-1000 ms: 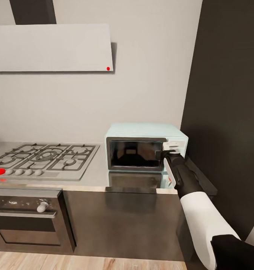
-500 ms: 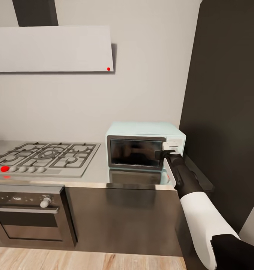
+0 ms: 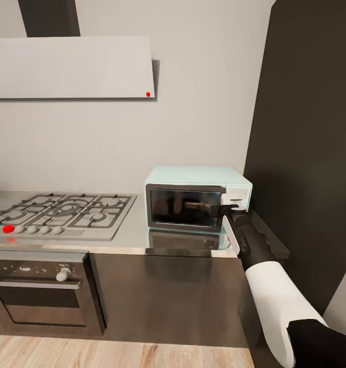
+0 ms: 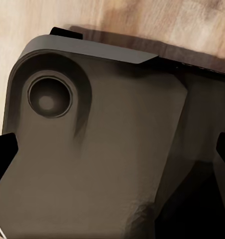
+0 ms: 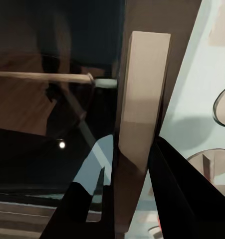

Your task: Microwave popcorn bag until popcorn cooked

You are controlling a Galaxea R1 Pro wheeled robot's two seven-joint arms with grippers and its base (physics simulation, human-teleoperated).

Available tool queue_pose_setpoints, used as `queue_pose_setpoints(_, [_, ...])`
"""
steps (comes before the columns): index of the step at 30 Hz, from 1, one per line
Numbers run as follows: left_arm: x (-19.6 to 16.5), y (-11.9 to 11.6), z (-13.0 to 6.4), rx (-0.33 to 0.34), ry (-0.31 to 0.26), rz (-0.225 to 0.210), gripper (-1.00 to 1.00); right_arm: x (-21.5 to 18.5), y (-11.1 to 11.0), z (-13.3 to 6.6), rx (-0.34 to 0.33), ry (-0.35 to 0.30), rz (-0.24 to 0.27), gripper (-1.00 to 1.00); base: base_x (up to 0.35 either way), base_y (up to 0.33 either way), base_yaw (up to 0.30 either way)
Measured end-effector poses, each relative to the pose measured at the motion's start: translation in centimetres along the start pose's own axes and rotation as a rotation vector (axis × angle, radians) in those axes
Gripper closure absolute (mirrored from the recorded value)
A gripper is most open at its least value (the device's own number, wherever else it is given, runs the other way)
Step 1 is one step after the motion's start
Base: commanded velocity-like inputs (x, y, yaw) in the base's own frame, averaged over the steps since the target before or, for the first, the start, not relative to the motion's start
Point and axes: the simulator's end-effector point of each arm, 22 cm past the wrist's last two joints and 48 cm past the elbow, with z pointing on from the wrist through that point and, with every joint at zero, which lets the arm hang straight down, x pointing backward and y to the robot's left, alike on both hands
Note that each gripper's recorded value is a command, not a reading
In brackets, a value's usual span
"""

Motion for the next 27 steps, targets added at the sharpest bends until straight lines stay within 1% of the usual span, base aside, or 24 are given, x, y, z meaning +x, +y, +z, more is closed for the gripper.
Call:
queue_pose_setpoints(4, [0.07,-0.09,0.01,0.001,0.002,-0.001,-1.0,0.01,0.02,0.03,-0.003,0.0,0.002,1.0,-0.088,0.014,0.0])
queue_pose_setpoints(8, [0.06,-0.08,0.0,0.001,0.001,0.0,-1.0,-0.02,0.1,0.04,-0.016,0.0,0.023,1.0,-0.087,0.007,0.0])
queue_pose_setpoints(17, [0.04,0.01,0.0,0.0,0.0,0.001,-1.0,-0.03,0.11,0.03,-0.017,-0.001,0.025,1.0,-0.009,0.0,0.0])
queue_pose_setpoints(23, [0.07,-0.11,0.01,0.001,0.001,0.003,-1.0,-0.05,0.42,0.04,-0.03,-0.001,0.035,1.0,-0.121,0.0,0.0])
queue_pose_setpoints(27, [0.04,-0.01,0.0,0.0,0.001,0.004,-1.0,-0.08,0.52,0.01,-0.034,-0.002,0.039,1.0,-0.03,0.0,0.0])
